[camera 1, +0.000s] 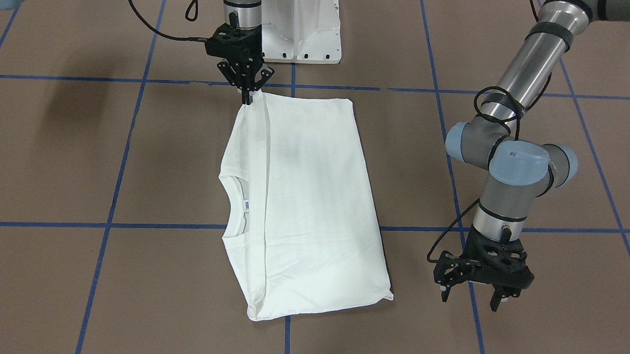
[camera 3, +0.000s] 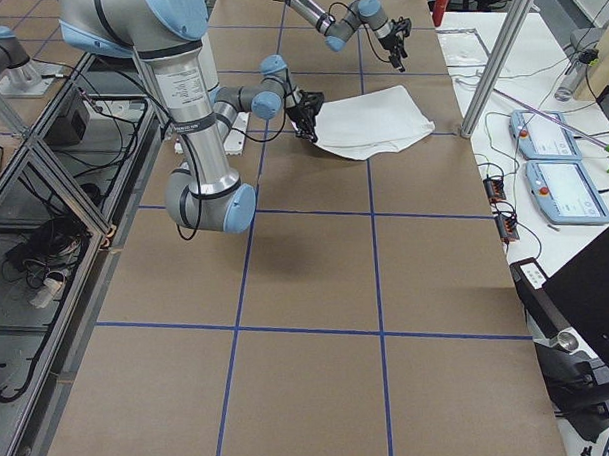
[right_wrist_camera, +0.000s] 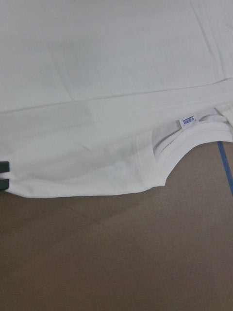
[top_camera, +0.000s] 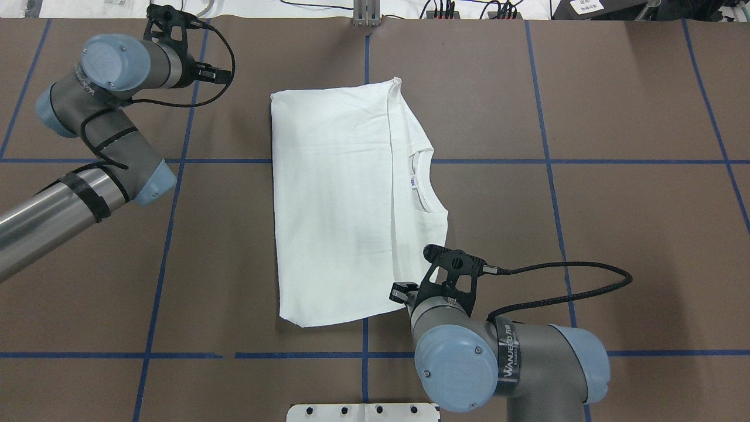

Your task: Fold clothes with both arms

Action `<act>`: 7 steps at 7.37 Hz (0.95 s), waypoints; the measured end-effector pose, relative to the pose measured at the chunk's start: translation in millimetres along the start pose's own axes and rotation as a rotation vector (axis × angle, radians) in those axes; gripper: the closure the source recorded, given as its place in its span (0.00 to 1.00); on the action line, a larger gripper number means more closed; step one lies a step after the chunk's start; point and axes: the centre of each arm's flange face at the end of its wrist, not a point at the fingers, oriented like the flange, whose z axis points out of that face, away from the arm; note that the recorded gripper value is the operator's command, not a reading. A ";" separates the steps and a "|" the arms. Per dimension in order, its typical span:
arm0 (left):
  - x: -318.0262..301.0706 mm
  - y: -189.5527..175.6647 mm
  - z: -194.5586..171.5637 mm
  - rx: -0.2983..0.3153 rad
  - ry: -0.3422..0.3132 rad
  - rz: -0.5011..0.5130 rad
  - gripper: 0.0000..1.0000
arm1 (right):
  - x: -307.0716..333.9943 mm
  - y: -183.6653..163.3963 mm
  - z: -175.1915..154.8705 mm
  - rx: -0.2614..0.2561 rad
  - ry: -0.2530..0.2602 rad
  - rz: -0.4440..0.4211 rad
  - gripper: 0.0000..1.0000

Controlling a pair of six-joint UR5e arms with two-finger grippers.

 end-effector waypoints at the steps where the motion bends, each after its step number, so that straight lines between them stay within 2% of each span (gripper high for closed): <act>1: 0.6 0.0 -0.4 0.001 0.001 0.000 0.00 | 0.9 6.0 -0.4 0.004 0.000 -0.011 0.00; 2: 1.0 -0.1 -0.8 0.001 0.003 0.001 0.00 | 0.1 2.6 -0.8 0.013 -0.002 -0.026 0.00; 4: 1.7 -0.3 -1.4 0.001 0.004 0.001 0.00 | -7.4 -40.2 5.2 0.036 0.011 -0.100 0.00; 5: 1.3 0.3 -2.0 0.002 0.005 0.000 0.00 | -18.3 -72.0 14.5 0.030 0.040 -0.137 0.00; 7: -1.2 4.5 -8.7 0.004 0.015 0.001 0.00 | -64.7 -126.7 41.9 -0.005 0.148 -0.195 0.00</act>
